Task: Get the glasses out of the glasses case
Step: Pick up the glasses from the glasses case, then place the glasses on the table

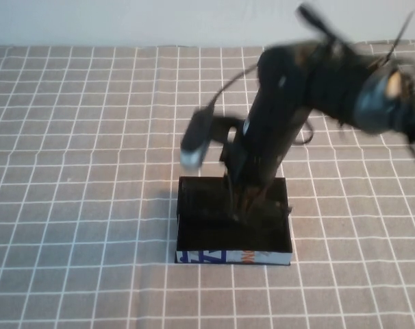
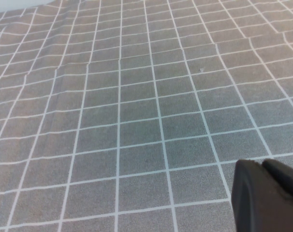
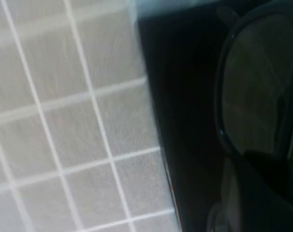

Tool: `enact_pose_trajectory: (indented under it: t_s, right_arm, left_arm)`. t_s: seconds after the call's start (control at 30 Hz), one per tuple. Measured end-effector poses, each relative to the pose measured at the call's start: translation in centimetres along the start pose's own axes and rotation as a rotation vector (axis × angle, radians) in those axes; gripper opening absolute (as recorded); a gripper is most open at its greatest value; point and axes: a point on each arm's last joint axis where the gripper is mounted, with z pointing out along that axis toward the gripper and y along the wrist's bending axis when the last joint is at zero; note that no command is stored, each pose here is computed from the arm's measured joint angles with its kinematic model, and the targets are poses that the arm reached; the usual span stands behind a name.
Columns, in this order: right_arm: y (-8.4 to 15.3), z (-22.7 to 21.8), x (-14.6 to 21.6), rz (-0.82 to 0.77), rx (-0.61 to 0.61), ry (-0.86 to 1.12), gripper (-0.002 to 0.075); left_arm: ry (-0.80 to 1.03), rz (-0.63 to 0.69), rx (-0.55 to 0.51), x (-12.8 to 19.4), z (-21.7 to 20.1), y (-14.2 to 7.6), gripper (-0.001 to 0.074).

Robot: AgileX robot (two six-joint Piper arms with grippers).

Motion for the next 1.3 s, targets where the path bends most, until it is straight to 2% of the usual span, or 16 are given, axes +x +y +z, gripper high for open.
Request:
enact_pose_trajectory:
  t_s: [0.17, 0.3, 0.4, 0.63, 0.77, 0.9, 1.17, 1.3]
  right_arm:
    - [0.3, -6.2, 0.7, 0.314, 0.047, -0.121, 0.0043]
    - [-0.2, -9.1, 2.4, 0.552, 0.069, -0.172, 0.0043]
    - [-0.4, -10.2, 4.6, 0.725, 0.073, -0.179, 0.0043]
    - [0.5, -10.9, 10.5, 0.99, 0.103, -0.153, 0.0043]
    - [0.6, -8.2, 14.0, 1.127, 0.146, -0.188, 0.0043]
    - [0.9, -4.8, 16.1, 1.184, 0.17, -0.196, 0.0042]
    - [-0.8, 0.7, 17.1, 1.231, 0.169, -0.129, 0.0045]
    - [-1.6, 2.5, 17.2, 1.244, 0.171, -0.112, 0.0088]
  left_arm:
    - [0.0, 0.0, 0.0, 0.0, 0.0, 0.0, -0.0004]
    - [0.0, 0.0, 0.0, 0.0, 0.0, 0.0, -0.0004]
    - [0.0, 0.0, 0.0, 0.0, 0.0, 0.0, -0.0004]
    - [0.0, 0.0, 0.0, 0.0, 0.0, 0.0, -0.0005]
    - [0.0, 0.0, 0.0, 0.0, 0.0, 0.0, -0.0004]
    - [0.0, 0.0, 0.0, 0.0, 0.0, 0.0, -0.0005]
    - [0.0, 0.0, 0.0, 0.0, 0.0, 0.0, -0.0005]
    - [0.0, 0.0, 0.0, 0.0, 0.0, 0.0, -0.0004]
